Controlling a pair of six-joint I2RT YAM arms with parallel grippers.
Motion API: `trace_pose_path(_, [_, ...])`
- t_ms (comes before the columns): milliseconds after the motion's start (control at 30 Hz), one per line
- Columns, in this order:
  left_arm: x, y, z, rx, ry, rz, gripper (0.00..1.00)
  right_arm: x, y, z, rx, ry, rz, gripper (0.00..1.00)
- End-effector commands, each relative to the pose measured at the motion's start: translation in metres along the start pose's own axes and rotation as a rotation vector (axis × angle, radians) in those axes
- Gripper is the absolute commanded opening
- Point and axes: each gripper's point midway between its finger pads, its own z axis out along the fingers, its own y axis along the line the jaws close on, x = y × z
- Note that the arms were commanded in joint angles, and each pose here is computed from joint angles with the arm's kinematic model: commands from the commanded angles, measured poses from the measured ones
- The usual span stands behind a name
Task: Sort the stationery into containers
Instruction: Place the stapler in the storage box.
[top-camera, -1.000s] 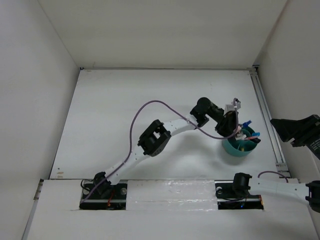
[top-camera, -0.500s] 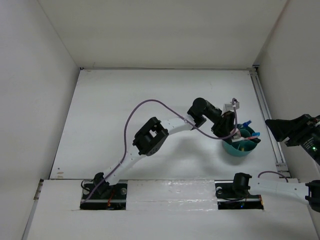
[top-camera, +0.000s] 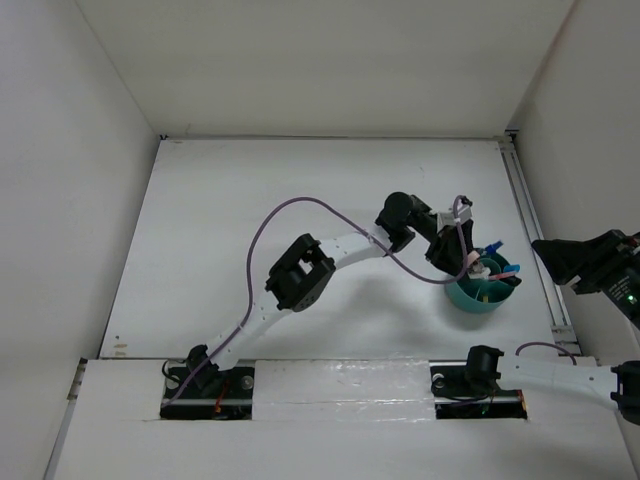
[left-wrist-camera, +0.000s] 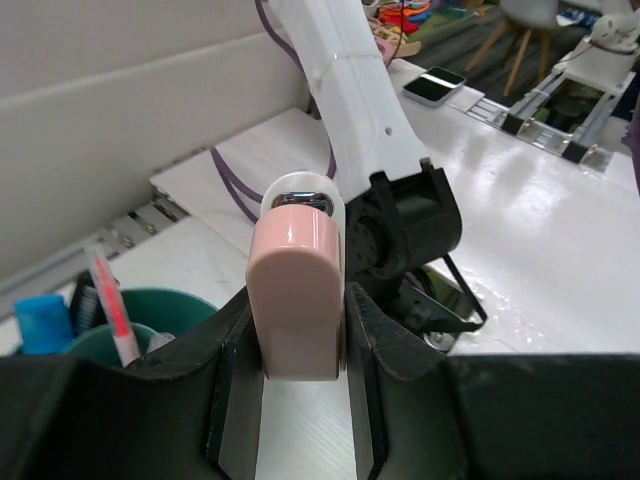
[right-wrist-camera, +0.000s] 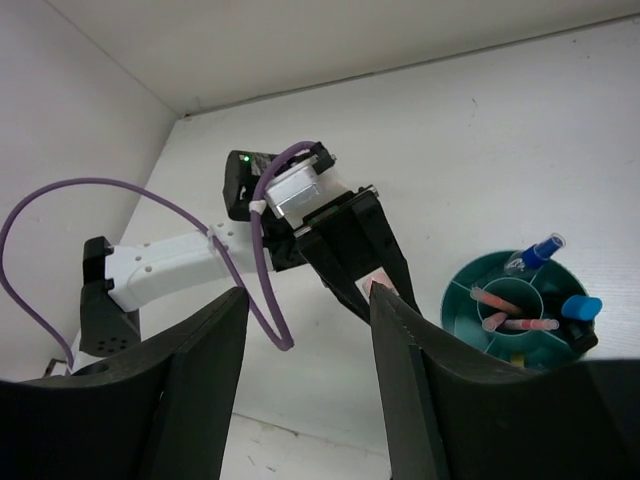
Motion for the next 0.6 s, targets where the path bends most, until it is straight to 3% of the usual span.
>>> trace_pose_path(0, [-0.033, -0.02, 0.001, 0.086, 0.04, 0.468, 0.0, -0.001, 0.002, -0.002, -0.025, 0.0, 0.012, 0.57])
trace_pose_path(567, [-0.013, 0.015, 0.003, 0.016, -0.016, 0.475, 0.0, 0.011, 0.01, 0.0, -0.068, 0.038, 0.006, 0.59])
